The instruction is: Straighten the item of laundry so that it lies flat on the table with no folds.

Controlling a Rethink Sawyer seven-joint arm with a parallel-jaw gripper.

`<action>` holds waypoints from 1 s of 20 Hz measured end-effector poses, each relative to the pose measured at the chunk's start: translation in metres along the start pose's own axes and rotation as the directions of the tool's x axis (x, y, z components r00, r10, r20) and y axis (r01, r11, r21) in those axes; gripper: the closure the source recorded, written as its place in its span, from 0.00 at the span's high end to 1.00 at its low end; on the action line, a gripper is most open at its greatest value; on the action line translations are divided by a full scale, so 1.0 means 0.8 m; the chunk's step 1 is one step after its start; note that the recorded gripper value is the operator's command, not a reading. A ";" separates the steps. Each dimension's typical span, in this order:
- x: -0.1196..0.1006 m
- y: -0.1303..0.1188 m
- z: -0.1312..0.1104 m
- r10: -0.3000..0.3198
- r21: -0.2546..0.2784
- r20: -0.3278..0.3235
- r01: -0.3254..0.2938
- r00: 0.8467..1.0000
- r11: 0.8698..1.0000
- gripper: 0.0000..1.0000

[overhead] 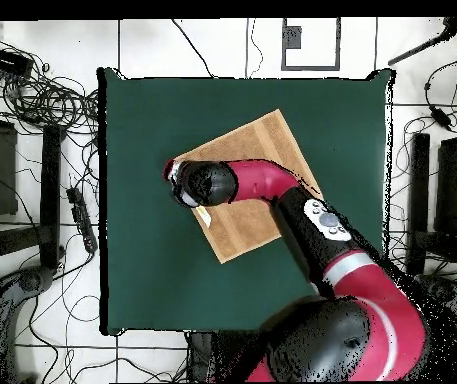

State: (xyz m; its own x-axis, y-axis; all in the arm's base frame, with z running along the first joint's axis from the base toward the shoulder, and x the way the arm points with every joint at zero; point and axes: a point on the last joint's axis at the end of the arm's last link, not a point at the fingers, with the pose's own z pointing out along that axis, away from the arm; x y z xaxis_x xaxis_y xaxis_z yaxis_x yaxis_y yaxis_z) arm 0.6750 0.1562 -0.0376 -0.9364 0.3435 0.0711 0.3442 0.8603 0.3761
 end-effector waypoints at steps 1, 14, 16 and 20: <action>0.003 0.002 -0.002 -0.019 0.026 0.005 0.019 1.000 1.000 1.00; 0.024 0.054 -0.167 -0.182 0.365 0.054 0.150 0.982 0.919 1.00; 0.018 0.052 -0.193 -0.181 0.373 0.086 0.137 0.980 0.918 1.00; 0.000 0.032 -0.234 -0.200 0.395 0.191 0.111 0.961 0.912 1.00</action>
State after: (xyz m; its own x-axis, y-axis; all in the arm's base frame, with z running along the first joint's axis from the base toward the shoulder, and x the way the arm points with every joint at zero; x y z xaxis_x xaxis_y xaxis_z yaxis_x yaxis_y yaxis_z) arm 0.6712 0.1073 0.1451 -0.9557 0.2303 -0.1835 0.2367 0.9715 -0.0136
